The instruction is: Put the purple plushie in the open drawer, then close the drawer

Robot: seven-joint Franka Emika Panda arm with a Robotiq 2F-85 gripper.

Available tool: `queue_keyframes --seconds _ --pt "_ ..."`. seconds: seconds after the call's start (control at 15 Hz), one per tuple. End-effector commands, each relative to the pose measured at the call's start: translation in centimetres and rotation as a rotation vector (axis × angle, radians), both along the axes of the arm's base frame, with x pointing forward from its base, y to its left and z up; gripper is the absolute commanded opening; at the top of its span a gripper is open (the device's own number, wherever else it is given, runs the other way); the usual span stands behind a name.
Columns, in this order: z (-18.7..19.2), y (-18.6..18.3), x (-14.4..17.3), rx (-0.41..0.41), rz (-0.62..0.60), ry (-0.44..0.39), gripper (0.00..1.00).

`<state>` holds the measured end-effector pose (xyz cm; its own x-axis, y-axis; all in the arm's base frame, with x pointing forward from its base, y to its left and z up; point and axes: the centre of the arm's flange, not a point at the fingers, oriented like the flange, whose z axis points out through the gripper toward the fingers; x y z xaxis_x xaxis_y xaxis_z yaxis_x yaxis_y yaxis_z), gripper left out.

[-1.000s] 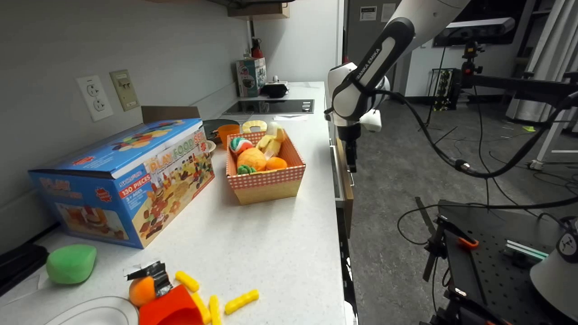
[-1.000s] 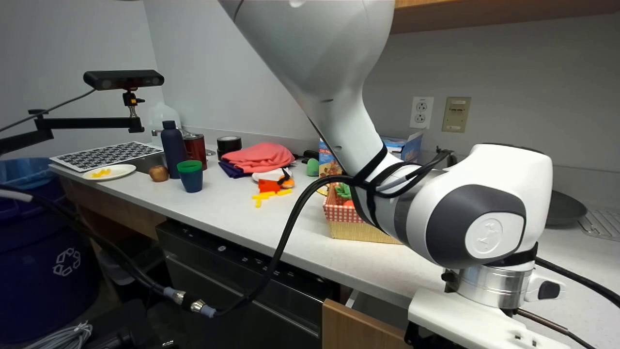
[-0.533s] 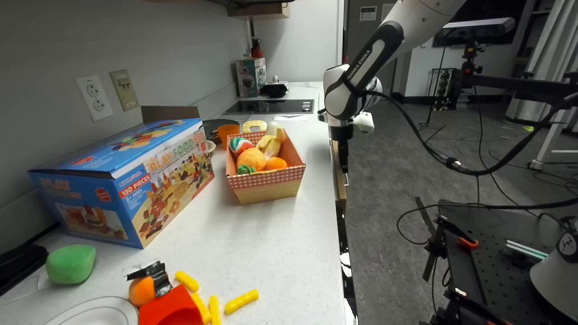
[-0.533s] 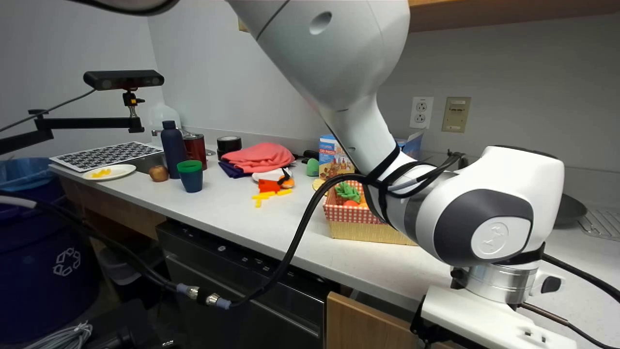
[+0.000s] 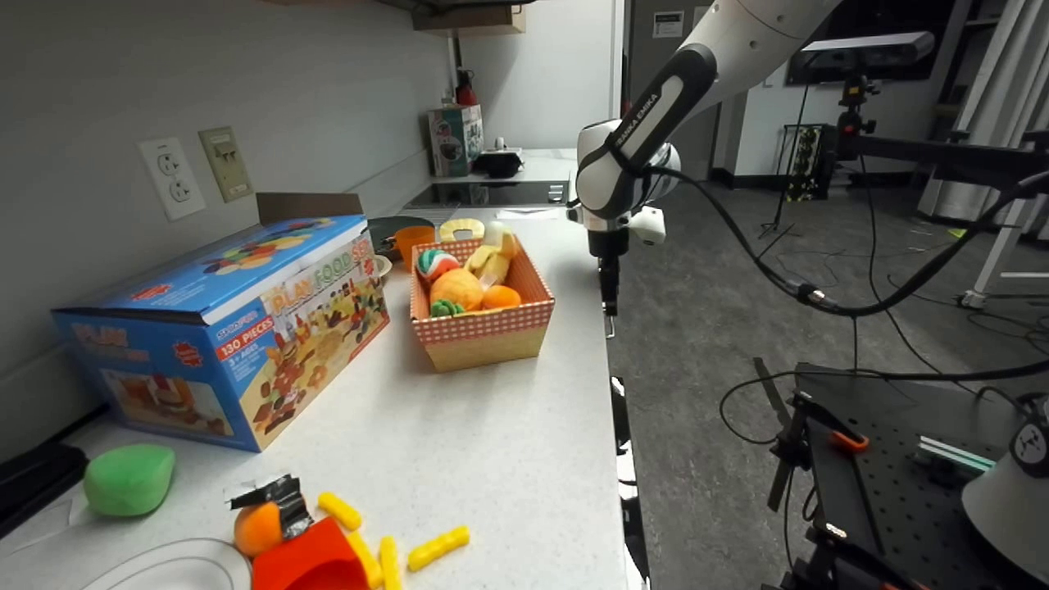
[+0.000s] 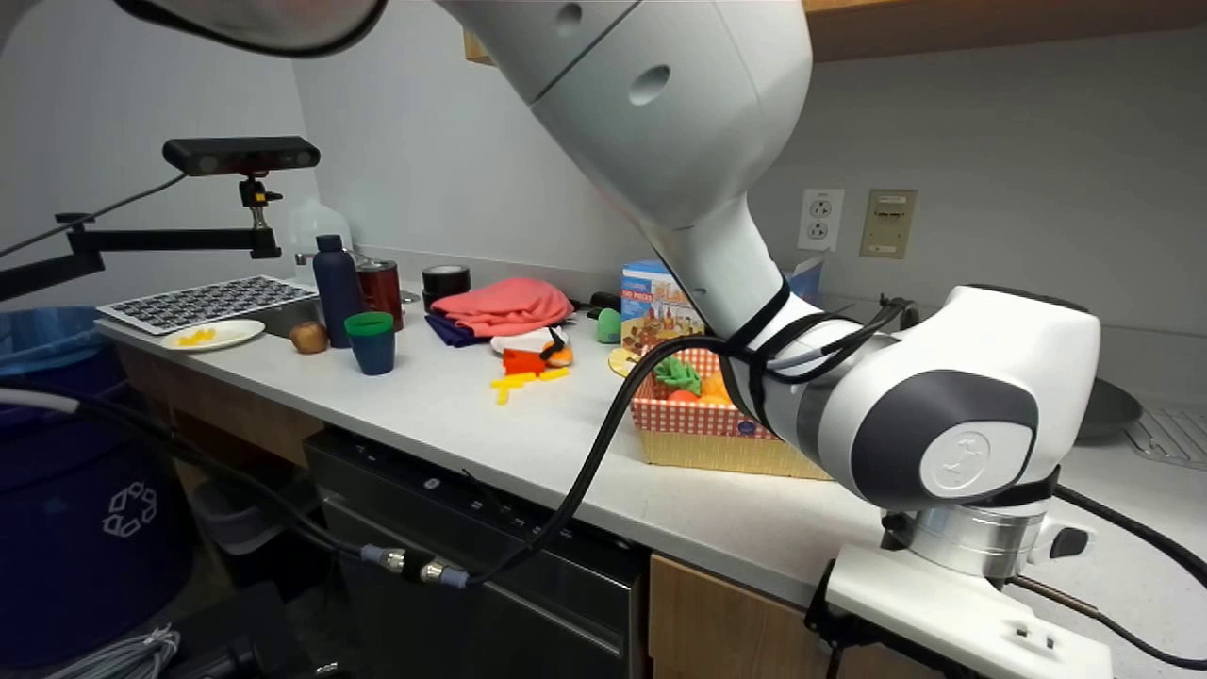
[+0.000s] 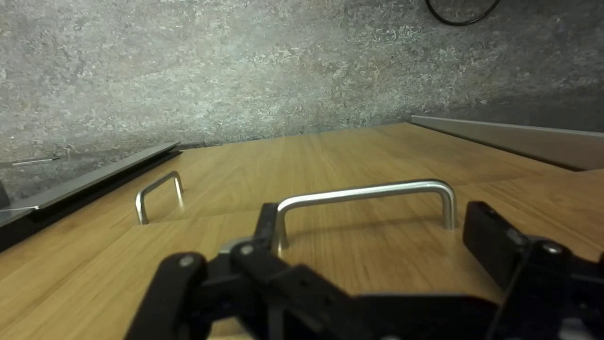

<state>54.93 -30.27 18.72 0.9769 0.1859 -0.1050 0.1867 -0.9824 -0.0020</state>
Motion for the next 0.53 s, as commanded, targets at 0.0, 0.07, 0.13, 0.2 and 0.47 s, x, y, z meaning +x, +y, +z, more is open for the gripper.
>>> queue_keyframes --seconds 0.0,0.07,0.13,0.2,0.47 --pt "0.7 0.3 1.3 -0.011 -0.01 -0.041 1.0" --pt "0.9 0.3 0.7 -0.024 -0.011 -0.034 1.0" --pt "1.4 0.4 -0.1 -0.039 -0.014 -0.02 1.0" --pt "2.1 0.7 -0.8 -0.049 -0.02 -0.016 1.0" --pt "5.7 1.9 -3.3 -0.061 -0.019 -0.026 1.0"
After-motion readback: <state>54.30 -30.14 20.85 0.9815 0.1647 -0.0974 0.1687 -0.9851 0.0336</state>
